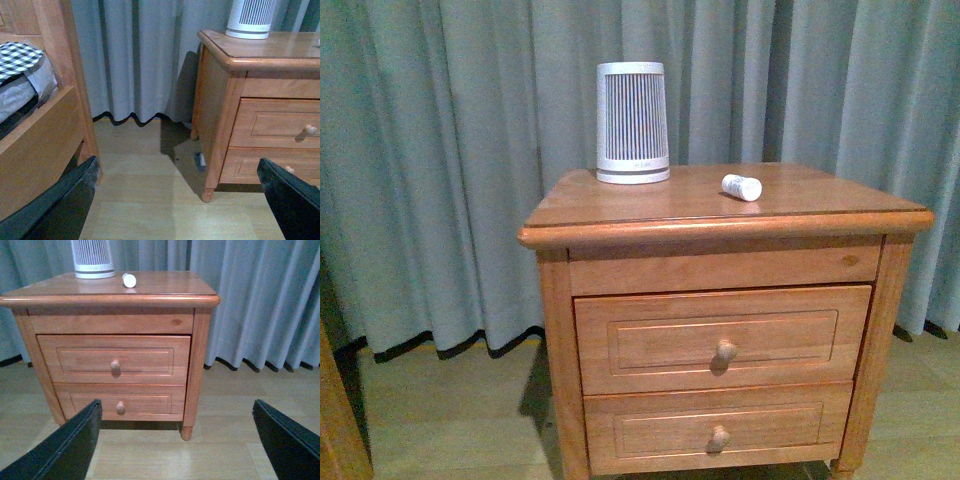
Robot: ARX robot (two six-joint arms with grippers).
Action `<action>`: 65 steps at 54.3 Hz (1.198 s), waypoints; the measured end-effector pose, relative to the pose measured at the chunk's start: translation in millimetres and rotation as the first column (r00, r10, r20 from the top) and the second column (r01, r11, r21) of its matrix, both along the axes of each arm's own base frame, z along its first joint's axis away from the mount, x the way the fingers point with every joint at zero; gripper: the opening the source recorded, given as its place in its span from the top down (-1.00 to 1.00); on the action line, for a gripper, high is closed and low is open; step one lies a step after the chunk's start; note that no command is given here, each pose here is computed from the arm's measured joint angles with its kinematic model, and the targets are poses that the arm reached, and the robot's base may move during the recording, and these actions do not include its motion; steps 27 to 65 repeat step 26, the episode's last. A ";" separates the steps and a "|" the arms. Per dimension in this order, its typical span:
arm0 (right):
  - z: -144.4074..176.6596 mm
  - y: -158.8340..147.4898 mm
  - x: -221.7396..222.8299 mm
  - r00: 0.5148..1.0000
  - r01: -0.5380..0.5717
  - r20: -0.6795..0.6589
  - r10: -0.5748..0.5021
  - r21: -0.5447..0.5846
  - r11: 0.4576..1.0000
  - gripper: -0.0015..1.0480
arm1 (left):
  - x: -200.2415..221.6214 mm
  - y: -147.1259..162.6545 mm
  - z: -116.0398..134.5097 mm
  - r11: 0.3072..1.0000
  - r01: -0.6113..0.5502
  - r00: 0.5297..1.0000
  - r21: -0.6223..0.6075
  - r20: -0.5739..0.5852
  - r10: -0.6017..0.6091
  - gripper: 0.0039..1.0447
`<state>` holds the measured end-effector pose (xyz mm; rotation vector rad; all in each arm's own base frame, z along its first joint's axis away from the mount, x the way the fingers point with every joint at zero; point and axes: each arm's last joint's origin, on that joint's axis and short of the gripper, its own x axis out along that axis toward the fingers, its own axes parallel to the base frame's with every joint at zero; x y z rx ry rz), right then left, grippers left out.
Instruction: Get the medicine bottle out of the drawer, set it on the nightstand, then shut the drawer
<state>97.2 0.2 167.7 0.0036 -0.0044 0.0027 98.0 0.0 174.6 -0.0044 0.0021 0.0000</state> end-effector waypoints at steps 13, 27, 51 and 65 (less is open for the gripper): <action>0.0 0.0 0.0 1.000 0.000 0.000 0.000 0.000 1.000 -0.87 | 0.0 0.0 0.0 1.000 0.000 1.000 0.000 0.000 0.000 -0.88; 0.0 0.0 0.0 1.000 0.000 0.000 0.000 0.000 1.000 -0.87 | 0.0 0.0 0.0 1.000 0.000 1.000 0.000 0.000 0.000 -0.88; 0.0 0.0 0.0 1.000 0.000 0.000 0.000 0.000 1.000 -0.87 | 0.0 0.0 0.0 1.000 0.000 1.000 0.000 0.000 0.000 -0.88; 0.0 0.0 0.0 1.000 0.000 0.000 0.000 0.000 1.000 -0.87 | 0.0 0.0 0.0 1.000 0.000 1.000 0.000 0.000 0.000 -0.88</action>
